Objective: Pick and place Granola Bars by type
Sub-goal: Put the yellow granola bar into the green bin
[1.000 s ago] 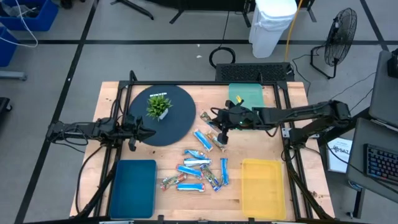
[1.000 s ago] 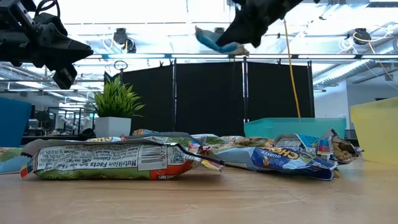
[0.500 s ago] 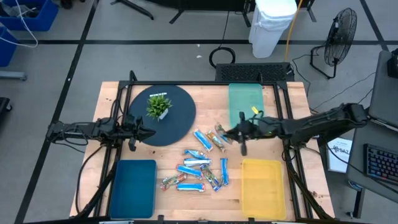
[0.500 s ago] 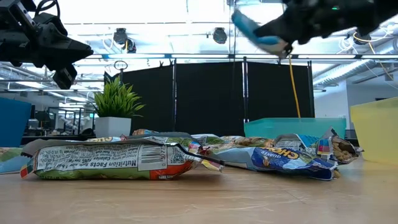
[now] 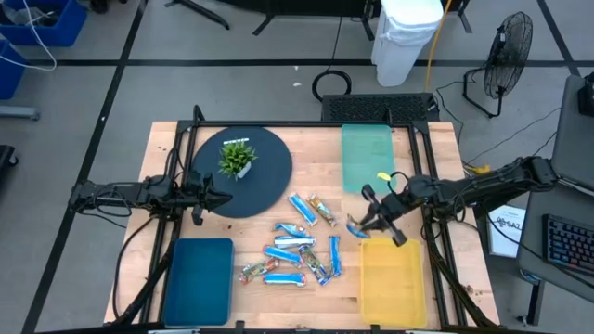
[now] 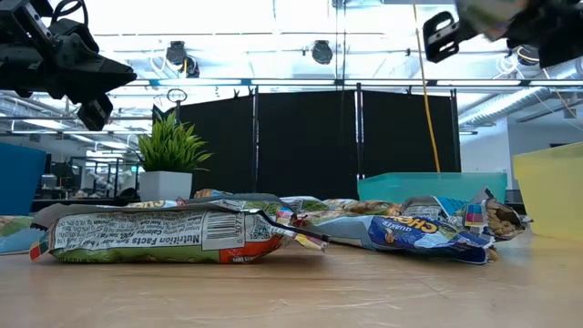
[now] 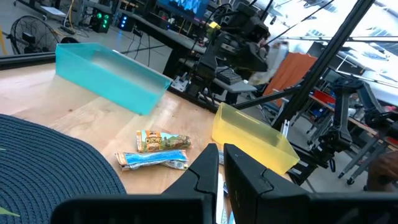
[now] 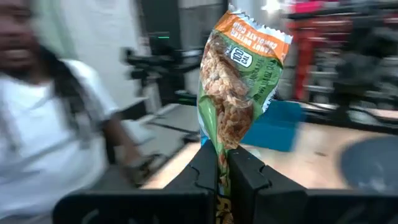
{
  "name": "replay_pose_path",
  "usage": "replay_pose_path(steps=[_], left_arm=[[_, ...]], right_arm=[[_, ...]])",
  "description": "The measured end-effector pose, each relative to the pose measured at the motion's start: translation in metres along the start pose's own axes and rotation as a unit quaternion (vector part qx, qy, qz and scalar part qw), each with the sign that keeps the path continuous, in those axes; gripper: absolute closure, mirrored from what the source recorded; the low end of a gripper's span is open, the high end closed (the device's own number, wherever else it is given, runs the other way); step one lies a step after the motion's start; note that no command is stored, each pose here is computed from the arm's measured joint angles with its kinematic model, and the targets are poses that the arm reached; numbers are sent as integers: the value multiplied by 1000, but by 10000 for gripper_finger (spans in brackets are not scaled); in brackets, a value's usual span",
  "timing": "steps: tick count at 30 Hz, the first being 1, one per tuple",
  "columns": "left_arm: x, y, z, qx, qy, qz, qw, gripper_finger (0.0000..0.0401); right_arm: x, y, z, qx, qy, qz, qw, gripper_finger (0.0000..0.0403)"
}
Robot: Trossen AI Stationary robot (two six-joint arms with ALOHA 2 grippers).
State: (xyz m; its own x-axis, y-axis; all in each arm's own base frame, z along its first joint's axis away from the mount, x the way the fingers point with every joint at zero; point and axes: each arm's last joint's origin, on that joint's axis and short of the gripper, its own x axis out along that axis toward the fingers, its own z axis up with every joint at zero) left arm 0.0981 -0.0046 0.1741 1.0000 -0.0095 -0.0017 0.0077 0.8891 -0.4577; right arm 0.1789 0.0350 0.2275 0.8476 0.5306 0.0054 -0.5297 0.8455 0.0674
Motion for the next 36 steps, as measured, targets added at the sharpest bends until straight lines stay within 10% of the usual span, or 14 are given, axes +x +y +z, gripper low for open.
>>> replay_pose_path(steps=[7, 24, 31, 36], left_arm=[[0, 0, 0, 0, 0, 0, 1000, 370], [0, 0, 0, 0, 0, 0, 1000, 370], [0, 0, 0, 0, 0, 0, 1000, 370], [0, 0, 0, 0, 0, 0, 1000, 370]], right_arm=[[-2, 2, -2, -3, -20, 29, 999, 394], [-4, -16, -6, -29, -11, -277, 960, 394], [-2, -20, -13, -14, 11, -313, 950, 394], [-8, -28, -10, -18, -3, -440, 898, 394]])
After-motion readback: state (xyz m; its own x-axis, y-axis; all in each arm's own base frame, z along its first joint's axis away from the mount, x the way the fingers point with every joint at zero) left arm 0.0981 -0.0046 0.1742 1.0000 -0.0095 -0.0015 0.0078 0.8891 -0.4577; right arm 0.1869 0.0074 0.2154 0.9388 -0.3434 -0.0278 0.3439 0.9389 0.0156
